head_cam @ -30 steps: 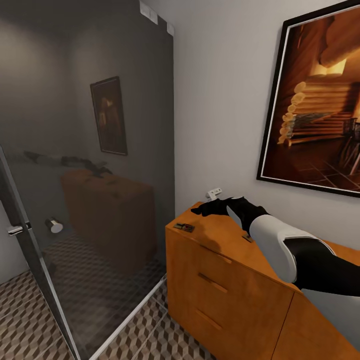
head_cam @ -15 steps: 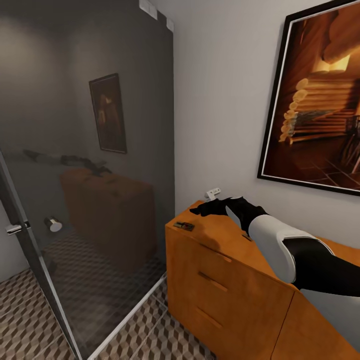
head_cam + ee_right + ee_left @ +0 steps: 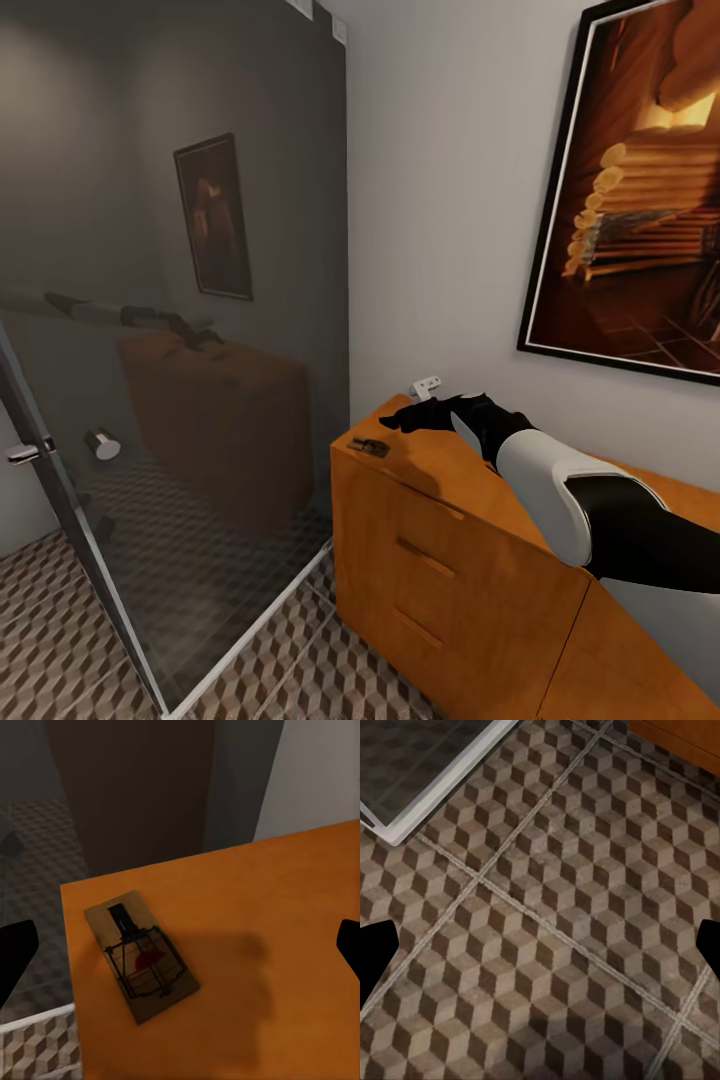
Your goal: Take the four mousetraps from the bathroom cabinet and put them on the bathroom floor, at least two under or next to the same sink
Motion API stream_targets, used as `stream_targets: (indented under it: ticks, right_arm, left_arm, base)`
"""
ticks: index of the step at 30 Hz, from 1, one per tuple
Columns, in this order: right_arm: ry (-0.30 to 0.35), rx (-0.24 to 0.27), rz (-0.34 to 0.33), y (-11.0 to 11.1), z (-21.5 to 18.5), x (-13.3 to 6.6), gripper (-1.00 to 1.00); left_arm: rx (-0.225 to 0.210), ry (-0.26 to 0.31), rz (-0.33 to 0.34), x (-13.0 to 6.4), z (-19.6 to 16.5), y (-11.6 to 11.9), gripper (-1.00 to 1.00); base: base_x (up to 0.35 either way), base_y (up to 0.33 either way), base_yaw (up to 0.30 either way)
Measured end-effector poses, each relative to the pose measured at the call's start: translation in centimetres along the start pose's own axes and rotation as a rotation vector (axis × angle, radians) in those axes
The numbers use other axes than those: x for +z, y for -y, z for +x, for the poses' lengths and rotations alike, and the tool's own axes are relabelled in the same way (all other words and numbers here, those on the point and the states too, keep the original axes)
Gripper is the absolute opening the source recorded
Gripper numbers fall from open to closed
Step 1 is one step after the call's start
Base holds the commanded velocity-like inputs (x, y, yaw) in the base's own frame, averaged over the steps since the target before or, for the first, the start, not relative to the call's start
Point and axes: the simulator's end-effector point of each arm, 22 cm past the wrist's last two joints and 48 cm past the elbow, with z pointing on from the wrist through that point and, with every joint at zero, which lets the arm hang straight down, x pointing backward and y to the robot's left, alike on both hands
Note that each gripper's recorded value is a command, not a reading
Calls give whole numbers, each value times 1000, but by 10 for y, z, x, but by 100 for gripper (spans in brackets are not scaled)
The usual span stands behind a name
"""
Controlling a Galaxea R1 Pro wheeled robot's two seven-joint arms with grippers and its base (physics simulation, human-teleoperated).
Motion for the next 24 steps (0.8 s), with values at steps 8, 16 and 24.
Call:
stream_targets:
  ticks: [8,16,24]
  right_arm:
    - [-11,6,-3,1,8,6,100]
    - [-21,13,-6,2,16,11,100]
    - [-32,20,-9,4,24,17,100]
  left_arm:
    - [0,-13,0,0,5,0,100]
    - [-1,-25,0,-1,10,0,100]
    - [-1,-38,0,-1,15,0,100]
  base:
    - [0,0,0]
    - [0,0,0]
    - [0,0,0]
